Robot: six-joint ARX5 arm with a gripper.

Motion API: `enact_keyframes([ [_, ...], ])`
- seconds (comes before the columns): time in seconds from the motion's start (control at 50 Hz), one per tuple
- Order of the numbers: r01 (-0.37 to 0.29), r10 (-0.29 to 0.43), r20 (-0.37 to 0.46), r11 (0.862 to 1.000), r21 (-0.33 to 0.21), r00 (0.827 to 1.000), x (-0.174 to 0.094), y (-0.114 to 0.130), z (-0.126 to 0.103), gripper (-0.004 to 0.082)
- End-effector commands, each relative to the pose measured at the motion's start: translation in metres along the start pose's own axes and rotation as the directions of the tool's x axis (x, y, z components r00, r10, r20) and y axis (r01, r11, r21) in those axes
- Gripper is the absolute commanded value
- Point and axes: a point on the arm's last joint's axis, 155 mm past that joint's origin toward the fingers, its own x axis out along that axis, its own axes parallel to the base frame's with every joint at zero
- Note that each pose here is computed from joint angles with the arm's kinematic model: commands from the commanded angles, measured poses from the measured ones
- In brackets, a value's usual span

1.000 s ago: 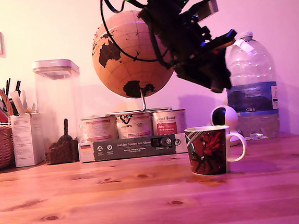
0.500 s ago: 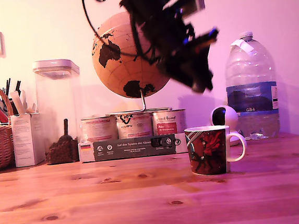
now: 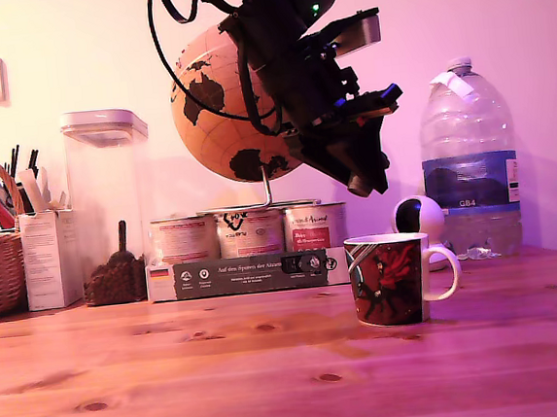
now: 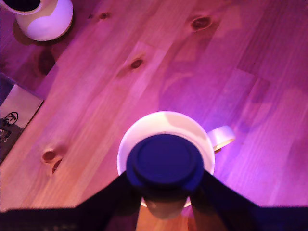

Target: Pick up the coffee capsules from the table one by one and drop them inside the nearest coffee cup

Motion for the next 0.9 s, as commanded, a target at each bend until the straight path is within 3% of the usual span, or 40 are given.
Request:
enact_keyframes([
  [0.0, -0.002, 0.002, -0.001, 1.0, 0.008, 1.0, 0.001, 0.0, -0.001, 0.0214],
  [0.38, 0.0, 0.001, -0.006, 1.0, 0.008, 1.0, 0.001, 0.0, -0.001, 0.0214],
  [0.88, 0.029, -0.029, -0.092, 1.0, 0.001, 0.995, 0.014, -0.002, -0.002, 0.0214],
])
